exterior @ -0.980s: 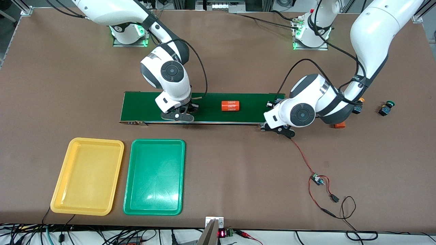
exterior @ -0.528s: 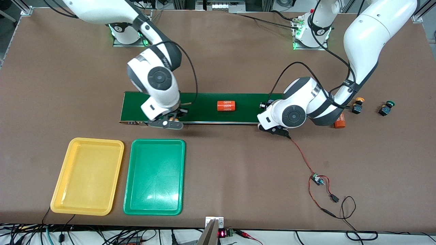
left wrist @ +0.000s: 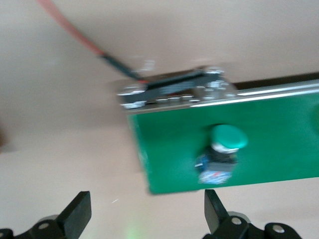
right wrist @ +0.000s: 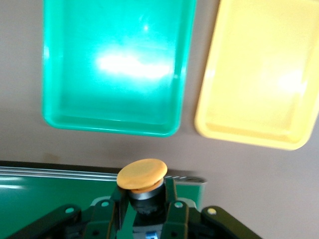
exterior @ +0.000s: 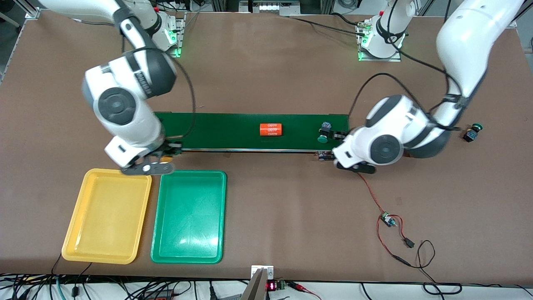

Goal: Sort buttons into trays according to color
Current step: 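Lower the yellow button into the yellow tray and open the right gripper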

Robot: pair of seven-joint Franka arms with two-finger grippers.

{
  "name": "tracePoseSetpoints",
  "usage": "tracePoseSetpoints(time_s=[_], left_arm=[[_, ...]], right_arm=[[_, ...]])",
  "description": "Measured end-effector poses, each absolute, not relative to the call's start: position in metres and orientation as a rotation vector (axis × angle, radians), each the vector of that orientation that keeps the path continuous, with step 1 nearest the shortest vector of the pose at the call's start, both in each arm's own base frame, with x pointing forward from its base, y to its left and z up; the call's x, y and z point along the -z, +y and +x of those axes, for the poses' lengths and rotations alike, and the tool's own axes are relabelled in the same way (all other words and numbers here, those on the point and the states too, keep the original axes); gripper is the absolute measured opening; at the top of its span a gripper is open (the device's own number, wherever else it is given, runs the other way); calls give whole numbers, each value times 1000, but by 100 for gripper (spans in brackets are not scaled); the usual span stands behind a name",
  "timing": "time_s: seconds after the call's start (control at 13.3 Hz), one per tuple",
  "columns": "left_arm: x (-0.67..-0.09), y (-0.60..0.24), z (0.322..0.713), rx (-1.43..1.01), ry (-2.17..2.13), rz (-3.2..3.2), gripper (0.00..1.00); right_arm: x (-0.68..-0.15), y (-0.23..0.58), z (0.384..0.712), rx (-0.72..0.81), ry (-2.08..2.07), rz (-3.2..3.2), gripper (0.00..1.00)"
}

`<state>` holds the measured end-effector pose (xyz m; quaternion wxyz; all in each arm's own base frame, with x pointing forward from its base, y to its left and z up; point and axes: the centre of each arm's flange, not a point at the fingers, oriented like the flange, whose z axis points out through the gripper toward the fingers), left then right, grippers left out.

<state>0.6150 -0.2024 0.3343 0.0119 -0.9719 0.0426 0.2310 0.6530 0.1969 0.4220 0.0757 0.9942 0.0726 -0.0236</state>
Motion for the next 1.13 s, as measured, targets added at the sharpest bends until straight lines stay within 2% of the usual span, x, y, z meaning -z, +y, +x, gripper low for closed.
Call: tracePoseSetpoints(time_s=[0.15, 0.38, 0.68, 1.06, 1.13], left_arm=[[-343, -140, 636, -717, -17, -2995, 100], [-313, -55, 648, -755, -151, -2922, 100], [-248, 8, 636, -902, -128, -2835, 100], [-183, 55, 615, -808, -22, -2880, 100], [-174, 60, 609, -817, -22, -2891, 90]], right_arm=[[-420, 134, 670, 101, 350, 2959, 33], [-419, 67, 684, 111, 412, 2934, 33], [-384, 4, 706, 48, 341, 2920, 33], [-304, -33, 727, -38, 302, 2928, 33], [-292, -37, 731, -67, 301, 2928, 33]])
